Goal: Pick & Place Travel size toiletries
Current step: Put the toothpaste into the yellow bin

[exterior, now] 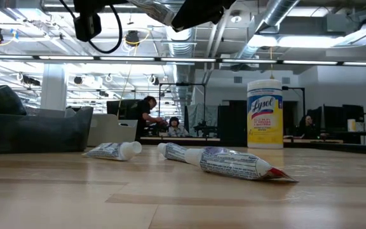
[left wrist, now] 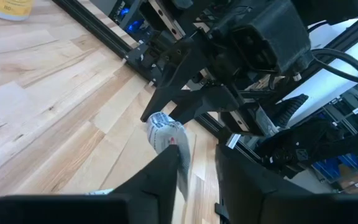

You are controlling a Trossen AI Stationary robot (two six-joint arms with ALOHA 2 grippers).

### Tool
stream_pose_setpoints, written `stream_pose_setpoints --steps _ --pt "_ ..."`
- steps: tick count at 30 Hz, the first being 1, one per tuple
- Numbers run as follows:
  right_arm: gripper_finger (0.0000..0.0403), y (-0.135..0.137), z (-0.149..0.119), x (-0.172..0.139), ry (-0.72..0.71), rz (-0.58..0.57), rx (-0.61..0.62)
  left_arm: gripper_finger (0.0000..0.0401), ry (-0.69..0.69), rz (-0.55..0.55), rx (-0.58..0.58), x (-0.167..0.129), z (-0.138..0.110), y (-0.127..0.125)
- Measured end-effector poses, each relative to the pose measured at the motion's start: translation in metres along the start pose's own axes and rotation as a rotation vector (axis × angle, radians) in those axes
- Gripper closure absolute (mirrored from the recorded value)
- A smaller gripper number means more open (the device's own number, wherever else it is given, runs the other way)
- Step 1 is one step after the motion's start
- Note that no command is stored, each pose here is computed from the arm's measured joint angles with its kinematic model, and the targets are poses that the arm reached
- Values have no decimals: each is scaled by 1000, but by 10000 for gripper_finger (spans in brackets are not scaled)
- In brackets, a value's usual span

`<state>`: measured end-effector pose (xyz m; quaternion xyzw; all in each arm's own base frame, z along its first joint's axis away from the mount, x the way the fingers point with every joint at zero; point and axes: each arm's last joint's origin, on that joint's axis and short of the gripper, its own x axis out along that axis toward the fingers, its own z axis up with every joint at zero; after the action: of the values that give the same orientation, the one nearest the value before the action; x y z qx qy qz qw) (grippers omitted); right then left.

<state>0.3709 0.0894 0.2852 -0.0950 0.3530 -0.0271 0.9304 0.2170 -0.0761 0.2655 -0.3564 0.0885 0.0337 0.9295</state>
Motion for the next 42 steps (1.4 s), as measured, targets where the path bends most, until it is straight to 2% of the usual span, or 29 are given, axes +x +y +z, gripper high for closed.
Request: stream_pose_setpoints --steps 9,16,20,27,30,35,42 --pt "355 3 0 -1 -4 11 -4 393 6 6 3 0 -1 1" --pt "348 3 0 -1 -4 11 1 400 7 4 3 0 -1 1" --pt "311 3 1 -1 -11 10 32 400 8 4 3 0 -1 1" --pt "190 3 2 -3 -17 11 45 401 25 2 9 -1 -3 0" --pt "151 5 2 -6 -19 17 61 401 42 5 8 -1 -5 -1" --pt "134 11 -2 -21 30 52 47 401 184 1 -22 -6 -16 1" --pt "133 32 -10 -36 87 122 13 401 402 72 -128 -22 -35 4"
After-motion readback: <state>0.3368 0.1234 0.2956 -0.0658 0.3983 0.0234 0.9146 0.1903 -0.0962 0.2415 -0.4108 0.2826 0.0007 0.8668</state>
